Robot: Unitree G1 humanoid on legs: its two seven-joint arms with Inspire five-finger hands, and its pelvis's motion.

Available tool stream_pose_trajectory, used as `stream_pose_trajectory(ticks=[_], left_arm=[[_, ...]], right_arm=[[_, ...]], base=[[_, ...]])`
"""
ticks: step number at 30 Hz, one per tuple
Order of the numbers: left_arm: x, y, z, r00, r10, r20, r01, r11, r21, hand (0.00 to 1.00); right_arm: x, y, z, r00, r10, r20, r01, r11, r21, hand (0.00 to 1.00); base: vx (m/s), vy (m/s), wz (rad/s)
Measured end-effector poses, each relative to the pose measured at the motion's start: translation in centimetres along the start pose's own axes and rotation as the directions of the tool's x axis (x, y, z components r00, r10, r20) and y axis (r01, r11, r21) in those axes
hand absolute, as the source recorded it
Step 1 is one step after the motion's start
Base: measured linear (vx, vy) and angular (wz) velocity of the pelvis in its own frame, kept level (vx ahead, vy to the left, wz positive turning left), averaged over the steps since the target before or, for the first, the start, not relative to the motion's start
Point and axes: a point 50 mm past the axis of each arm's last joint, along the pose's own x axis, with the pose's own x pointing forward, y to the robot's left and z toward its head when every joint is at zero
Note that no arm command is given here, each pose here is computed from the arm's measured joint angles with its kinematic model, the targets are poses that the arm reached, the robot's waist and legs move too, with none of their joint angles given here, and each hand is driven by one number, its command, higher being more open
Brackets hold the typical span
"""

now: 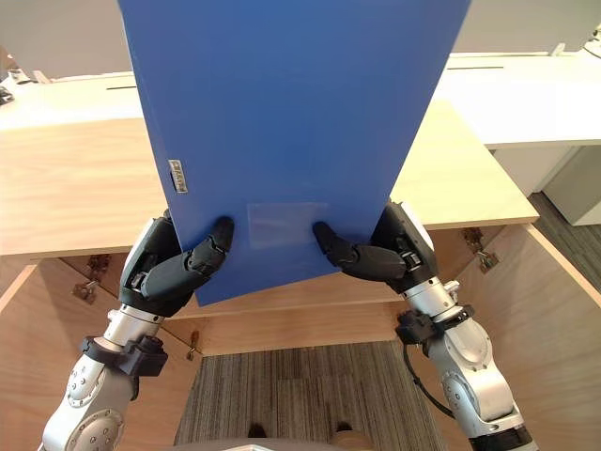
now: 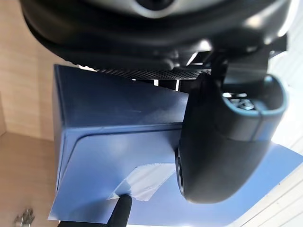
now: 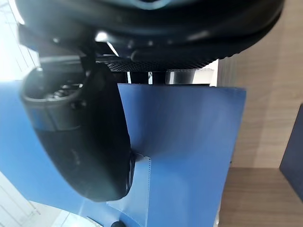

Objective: Walk over to the cabinet, pick up the folder, carry it to the office cabinet, place the folder inside the office cabinet, then close the office cabinet door

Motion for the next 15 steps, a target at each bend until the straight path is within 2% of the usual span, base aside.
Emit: stream_pose_trajectory(ticks=[3, 6, 7, 8, 9, 11, 13, 15], left_arm=[[0.0, 0.0, -0.1, 0.993, 0.098, 0.063, -0.099, 0.995, 0.020, 1.00], [-0.1, 0.3, 0.0, 0.974, 0.193, 0.114, -0.200, 0.979, 0.048, 1.00], [-0.8, 1.2, 0.3, 0.947, 0.288, 0.146, -0.300, 0.951, 0.070, 1.00], [-2.0, 2.7, 0.5, 0.880, 0.436, 0.187, -0.456, 0.886, 0.079, 1.00], [-2.6, 3.4, 0.6, 0.848, 0.493, 0.196, -0.515, 0.853, 0.084, 1.00], [-5.2, 5.3, 0.3, 0.729, 0.657, 0.192, -0.681, 0.726, 0.100, 1.00], [-7.4, 6.1, -0.7, 0.648, 0.749, 0.138, -0.762, 0.636, 0.125, 1.00], [-8.4, 6.2, -1.5, 0.621, 0.778, 0.090, -0.781, 0.607, 0.146, 1.00]], right_arm=[[1.2, 1.4, 0.6, 0.993, -0.022, 0.113, 0.016, 0.999, 0.051, 0.00], [1.7, 1.9, 0.9, 0.987, -0.042, 0.153, 0.036, 0.999, 0.038, 0.00], [1.9, 2.0, 1.0, 0.985, -0.058, 0.163, 0.055, 0.998, 0.024, 0.00], [1.7, 1.5, 1.1, 0.977, -0.122, 0.177, 0.123, 0.992, 0.010, 0.00], [1.6, 1.1, 1.2, 0.971, -0.154, 0.184, 0.155, 0.988, 0.012, 0.00], [1.1, -0.2, 1.7, 0.940, -0.264, 0.216, 0.267, 0.964, 0.017, 0.00], [0.5, -1.5, 2.2, 0.904, -0.354, 0.239, 0.360, 0.933, 0.019, 0.00], [0.2, -2.0, 2.5, 0.888, -0.387, 0.249, 0.395, 0.918, 0.016, 0.00]], base=[[-0.07, -0.015, 0.12], [-0.07, -0.009, 0.13], [-0.06, -0.012, 0.24], [-0.05, -0.014, 0.27], [-0.04, -0.015, 0.25], [-0.02, -0.012, 0.13], [0.00, -0.004, 0.12], [0.00, 0.001, 0.10]])
